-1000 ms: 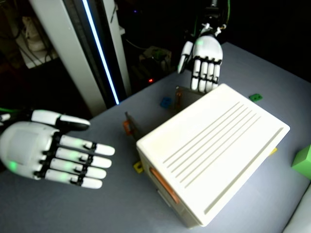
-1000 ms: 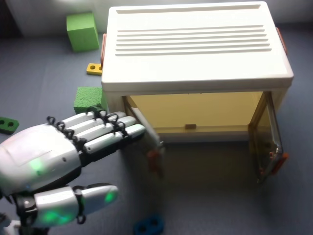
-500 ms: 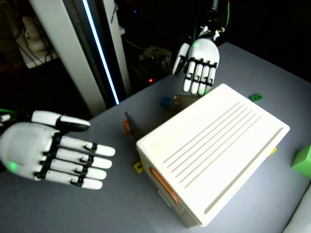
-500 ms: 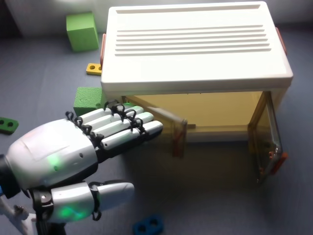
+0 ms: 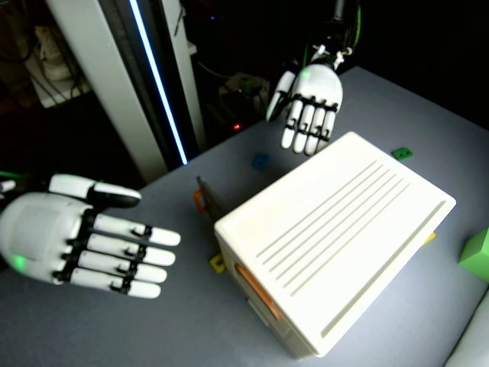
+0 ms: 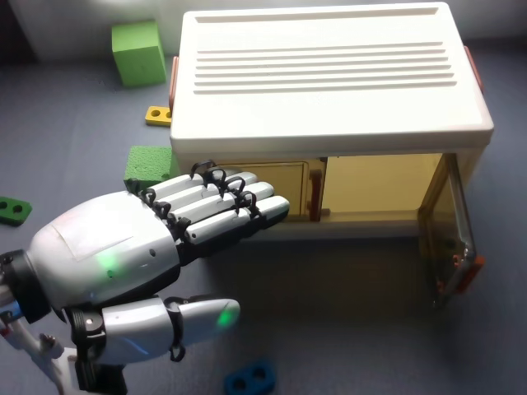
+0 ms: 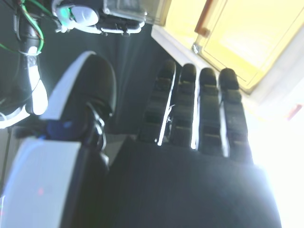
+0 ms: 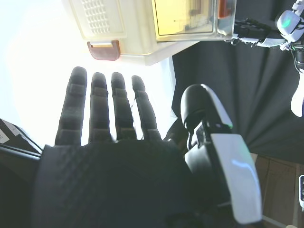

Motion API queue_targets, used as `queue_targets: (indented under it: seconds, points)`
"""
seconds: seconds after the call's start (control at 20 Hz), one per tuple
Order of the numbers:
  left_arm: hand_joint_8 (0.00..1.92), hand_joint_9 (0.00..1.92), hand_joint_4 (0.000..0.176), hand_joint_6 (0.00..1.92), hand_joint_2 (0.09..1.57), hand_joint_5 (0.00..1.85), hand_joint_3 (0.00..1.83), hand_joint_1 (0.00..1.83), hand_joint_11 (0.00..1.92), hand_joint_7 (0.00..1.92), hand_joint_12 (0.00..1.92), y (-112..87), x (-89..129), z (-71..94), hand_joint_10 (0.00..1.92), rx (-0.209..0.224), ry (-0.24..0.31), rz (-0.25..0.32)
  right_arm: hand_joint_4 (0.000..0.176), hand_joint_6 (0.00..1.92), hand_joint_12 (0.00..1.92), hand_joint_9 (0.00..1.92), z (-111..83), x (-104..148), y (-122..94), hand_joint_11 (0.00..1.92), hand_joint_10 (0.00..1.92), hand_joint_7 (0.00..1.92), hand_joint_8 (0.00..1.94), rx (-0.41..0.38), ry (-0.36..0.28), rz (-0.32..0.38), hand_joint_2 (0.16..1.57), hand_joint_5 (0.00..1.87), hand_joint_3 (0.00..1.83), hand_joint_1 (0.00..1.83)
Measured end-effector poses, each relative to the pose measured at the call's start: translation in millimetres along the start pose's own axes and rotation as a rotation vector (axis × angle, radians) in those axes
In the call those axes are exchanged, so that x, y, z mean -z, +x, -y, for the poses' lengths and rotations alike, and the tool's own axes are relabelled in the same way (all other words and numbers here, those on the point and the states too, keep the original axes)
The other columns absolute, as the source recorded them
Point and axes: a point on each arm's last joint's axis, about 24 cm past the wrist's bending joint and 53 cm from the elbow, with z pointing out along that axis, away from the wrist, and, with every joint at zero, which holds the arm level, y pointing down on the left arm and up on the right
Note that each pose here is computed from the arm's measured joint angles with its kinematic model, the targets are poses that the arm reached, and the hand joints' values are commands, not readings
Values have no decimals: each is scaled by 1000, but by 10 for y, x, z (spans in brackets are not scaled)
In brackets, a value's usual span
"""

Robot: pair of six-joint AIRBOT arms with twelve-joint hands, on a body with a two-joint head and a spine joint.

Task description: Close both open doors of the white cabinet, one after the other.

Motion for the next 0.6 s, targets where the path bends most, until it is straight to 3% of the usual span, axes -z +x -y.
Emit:
queue_targets:
  seconds: [0.1,0.15,0.25,0.4,0.5,0.6]
  points:
    - [0,1,0,0,1530,0,3,0,0,0,49,15,4,5,0,13,-2,-1,30,0,18,71,-33,5,112,121,6,88,1,-5,-11,-38,1452,101,0,18]
    - [0,0,0,0,1529,0,3,0,0,0,48,24,9,4,0,17,-4,-2,33,0,17,77,-43,7,146,122,7,90,2,-9,-13,-47,1451,97,0,12]
    - [0,0,0,0,1514,0,0,0,9,0,52,67,44,10,0,17,-8,-16,0,0,8,68,-59,17,252,110,1,75,0,-17,-13,-80,1475,98,6,3]
    - [0,24,0,0,1520,0,0,0,53,1,77,74,185,-118,9,25,-72,-20,23,0,12,55,-65,27,364,124,0,64,0,-21,-11,-118,1463,68,0,0]
    - [0,43,0,0,1516,18,0,0,1,12,342,45,280,-190,0,13,-115,-10,30,0,0,12,-62,16,384,90,0,31,0,-20,-7,-126,1464,37,0,0]
    - [0,20,0,0,1514,16,0,0,0,0,312,-23,401,-279,2,8,-166,20,19,1,0,4,-92,-2,421,68,0,26,0,-17,-18,-142,1472,39,3,0]
